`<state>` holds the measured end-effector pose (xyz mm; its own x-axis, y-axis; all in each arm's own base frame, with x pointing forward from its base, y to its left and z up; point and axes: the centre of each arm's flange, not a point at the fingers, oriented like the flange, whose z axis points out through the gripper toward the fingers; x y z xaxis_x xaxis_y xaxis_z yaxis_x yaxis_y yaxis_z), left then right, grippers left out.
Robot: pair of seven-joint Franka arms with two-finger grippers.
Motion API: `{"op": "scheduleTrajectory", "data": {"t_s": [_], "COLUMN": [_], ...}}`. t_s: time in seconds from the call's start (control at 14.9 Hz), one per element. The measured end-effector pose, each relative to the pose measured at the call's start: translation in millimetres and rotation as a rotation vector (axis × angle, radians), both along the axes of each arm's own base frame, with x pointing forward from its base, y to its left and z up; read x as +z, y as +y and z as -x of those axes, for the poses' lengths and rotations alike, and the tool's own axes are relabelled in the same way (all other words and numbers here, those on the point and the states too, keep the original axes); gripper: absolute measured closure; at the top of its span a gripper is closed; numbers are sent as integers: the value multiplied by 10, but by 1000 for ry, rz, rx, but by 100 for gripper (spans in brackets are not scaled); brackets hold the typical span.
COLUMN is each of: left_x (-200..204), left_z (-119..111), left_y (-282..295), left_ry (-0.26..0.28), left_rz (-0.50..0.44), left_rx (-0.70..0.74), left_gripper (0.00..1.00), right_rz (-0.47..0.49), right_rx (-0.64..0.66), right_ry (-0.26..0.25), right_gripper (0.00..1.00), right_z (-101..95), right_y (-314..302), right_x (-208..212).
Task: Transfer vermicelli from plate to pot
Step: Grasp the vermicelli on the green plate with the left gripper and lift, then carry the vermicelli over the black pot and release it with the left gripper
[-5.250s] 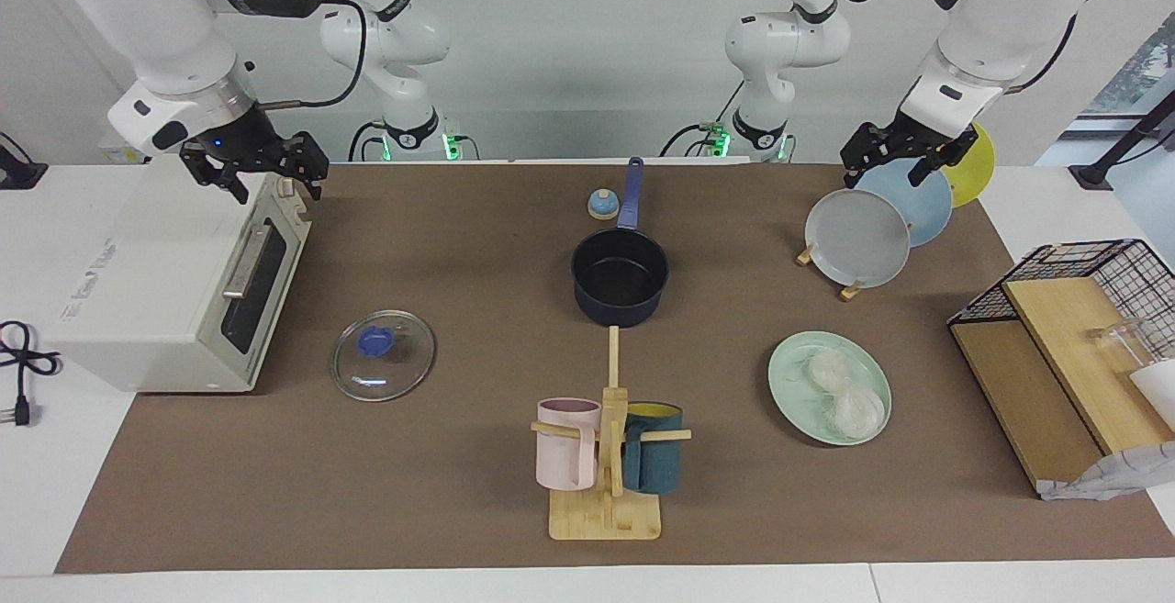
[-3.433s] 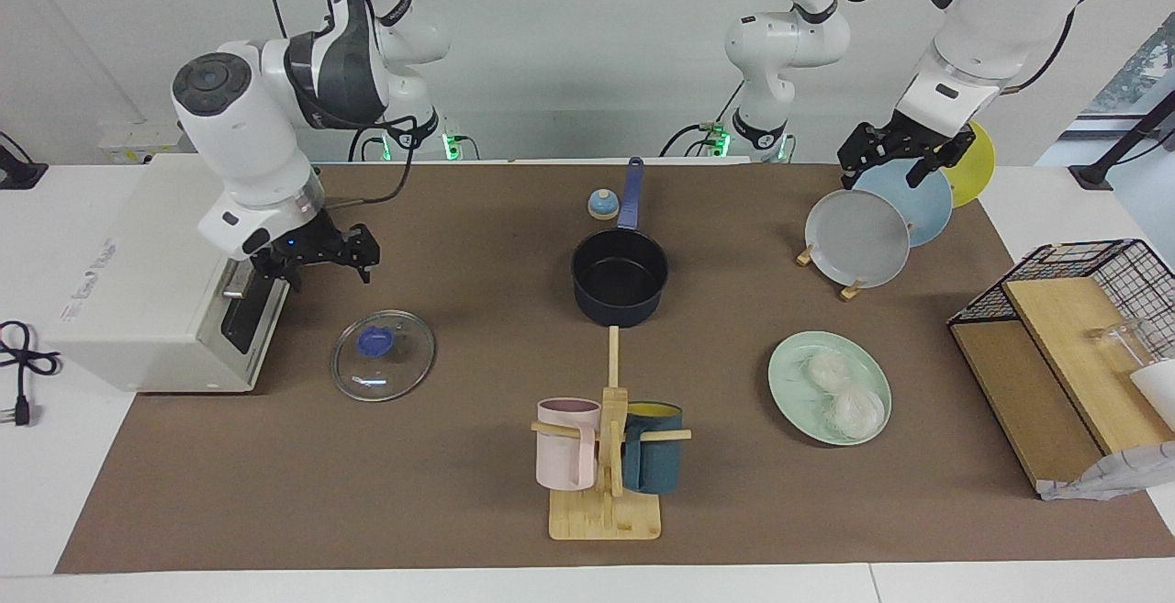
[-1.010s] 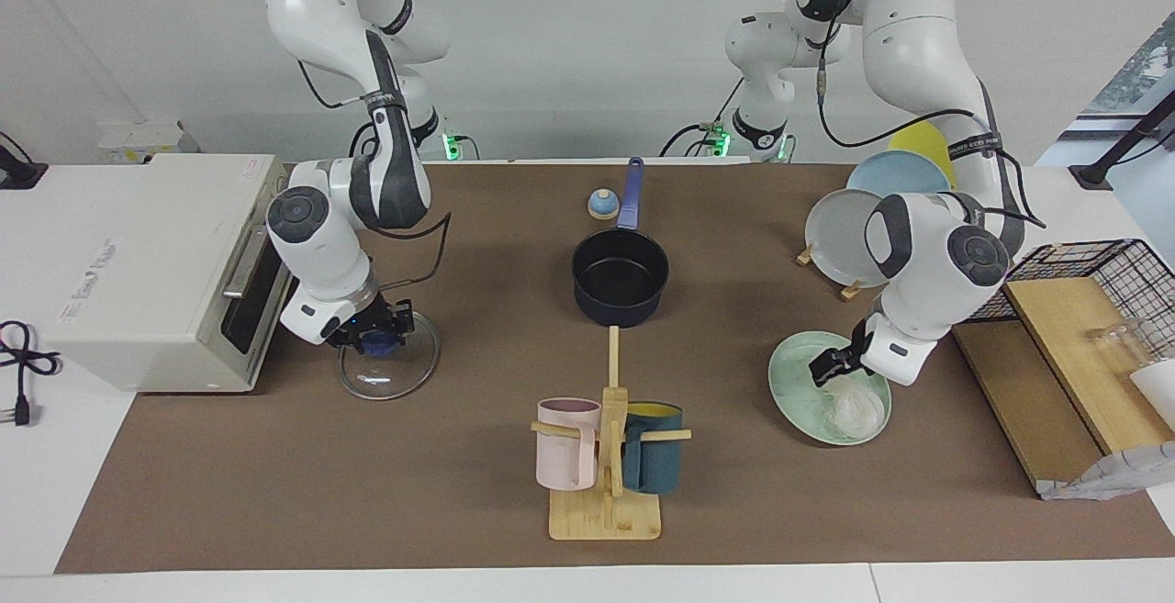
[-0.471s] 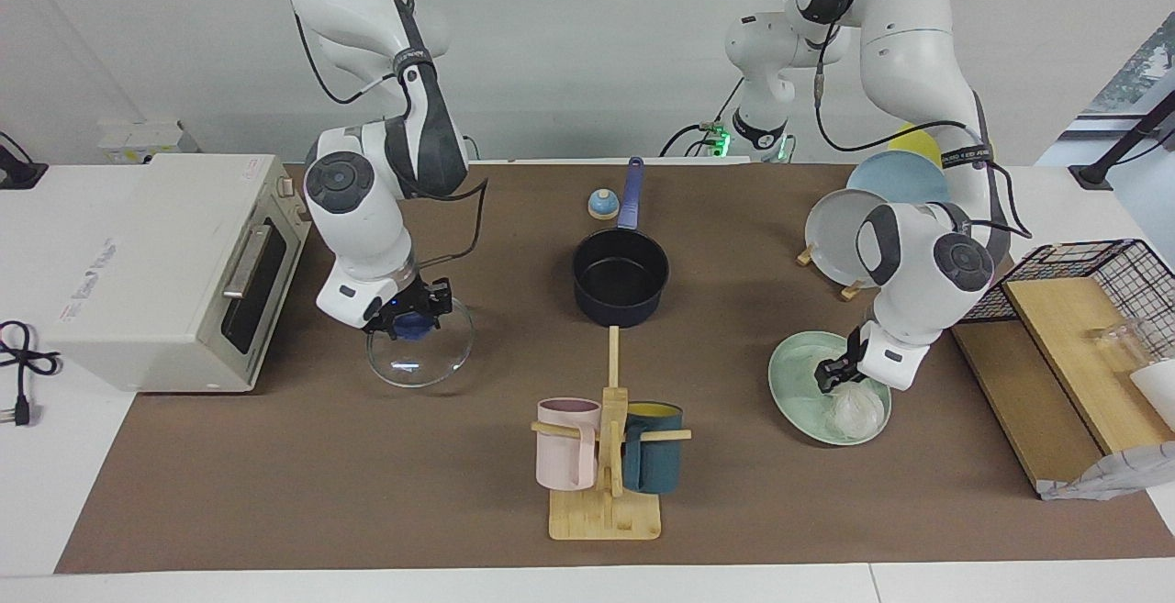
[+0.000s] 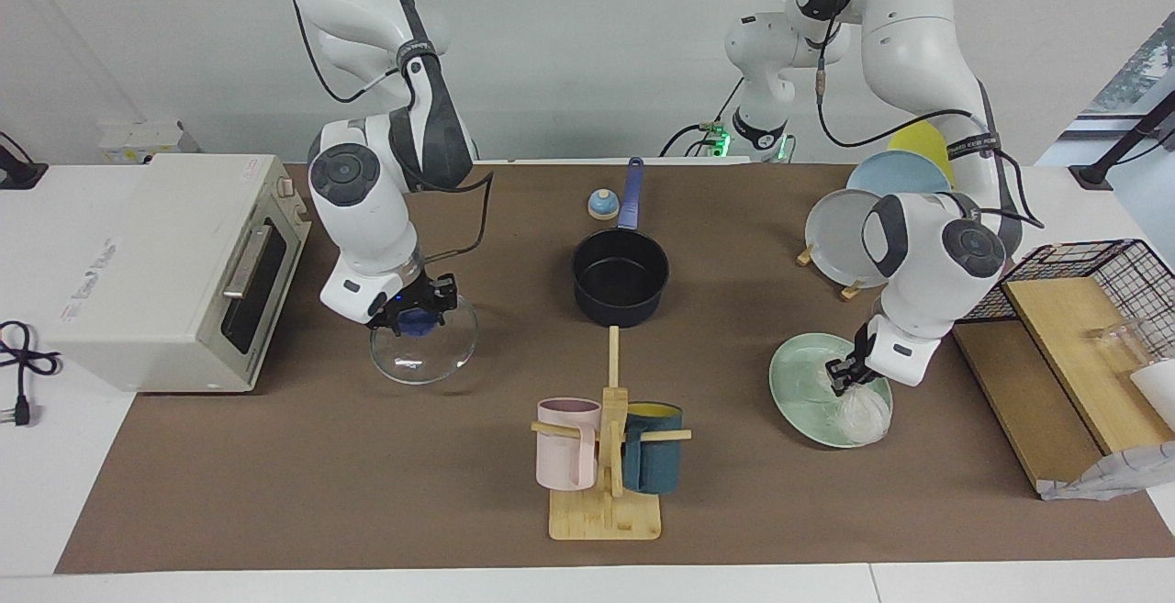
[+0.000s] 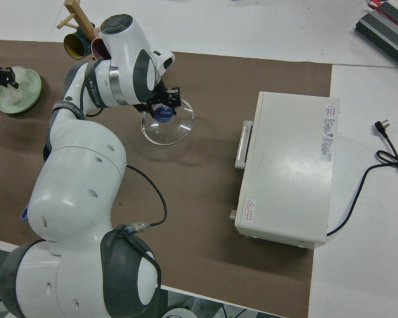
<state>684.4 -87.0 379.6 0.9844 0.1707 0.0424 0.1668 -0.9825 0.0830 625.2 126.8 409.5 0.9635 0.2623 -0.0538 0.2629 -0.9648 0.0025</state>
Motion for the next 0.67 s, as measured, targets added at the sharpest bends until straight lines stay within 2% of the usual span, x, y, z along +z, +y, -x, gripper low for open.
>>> {"op": "scheduleTrajectory", "data": {"t_s": [0.2,0.4,0.54,0.67], "left_x": [980,1853,2072,1921], "left_z": [304,924,1368,1797], "left_y": [-433,-1234,-1860,-2426], "left_ry": [67,98,116,151], "left_rz": [64,114,117,97], "left_rx": [8,42,53,37], "left_gripper": [74,74,74,74], "right_rz": [0,5,9,9], "right_rx": [3,-14,-23,-30], "right_ry": [1,16,27,27], "right_gripper": [34,34,34,34], "right_z": [2,10,20,23], "right_y": [25,52,120,169], "right_x": [16,81,163,214]}}
